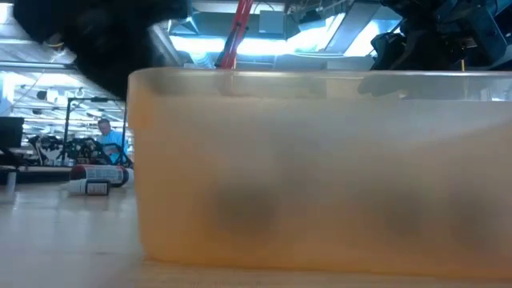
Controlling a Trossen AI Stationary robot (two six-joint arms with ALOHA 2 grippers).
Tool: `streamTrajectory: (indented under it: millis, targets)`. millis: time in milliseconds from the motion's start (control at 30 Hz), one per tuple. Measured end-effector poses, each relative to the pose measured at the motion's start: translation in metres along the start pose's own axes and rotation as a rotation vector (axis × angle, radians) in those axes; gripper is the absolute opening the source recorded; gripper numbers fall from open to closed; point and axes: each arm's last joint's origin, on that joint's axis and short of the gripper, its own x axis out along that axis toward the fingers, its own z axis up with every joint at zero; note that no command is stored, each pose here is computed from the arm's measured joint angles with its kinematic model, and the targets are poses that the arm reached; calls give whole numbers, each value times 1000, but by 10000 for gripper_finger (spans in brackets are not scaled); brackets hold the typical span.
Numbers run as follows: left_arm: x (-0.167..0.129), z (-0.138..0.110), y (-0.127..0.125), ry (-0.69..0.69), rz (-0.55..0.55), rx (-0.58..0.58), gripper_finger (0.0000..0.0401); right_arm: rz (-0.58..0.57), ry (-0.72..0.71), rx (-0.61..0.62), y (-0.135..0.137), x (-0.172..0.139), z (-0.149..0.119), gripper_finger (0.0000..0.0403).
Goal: Pick & Place food coloring
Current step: Put the small black food coloring bottle into the orange bin
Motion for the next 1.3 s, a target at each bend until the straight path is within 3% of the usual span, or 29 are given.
streamTrajectory:
  millis: [200, 433, 667, 867, 1000, 1300]
  targets:
    - [-18, 61, 6, 58, -42, 162, 65, 0, 0, 1, 0, 0, 0, 184]
    - [-45, 92, 9, 86, -28, 329, 64, 0, -2, 3, 0, 0, 0, 184]
    - [-50, 104, 11, -8, 78, 330, 64, 74, -150, 76, 1, -1, 15, 184]
    - [-46, 109, 8, -69, 107, 293, 66, 280, -466, -59, 4, -10, 42, 184]
    - [-45, 117, 2, -154, 70, 248, 66, 324, -657, -158, 8, -9, 55, 184]
    - [-43, 127, -3, -231, 21, 264, 67, 292, -717, -228, 23, 20, 59, 184]
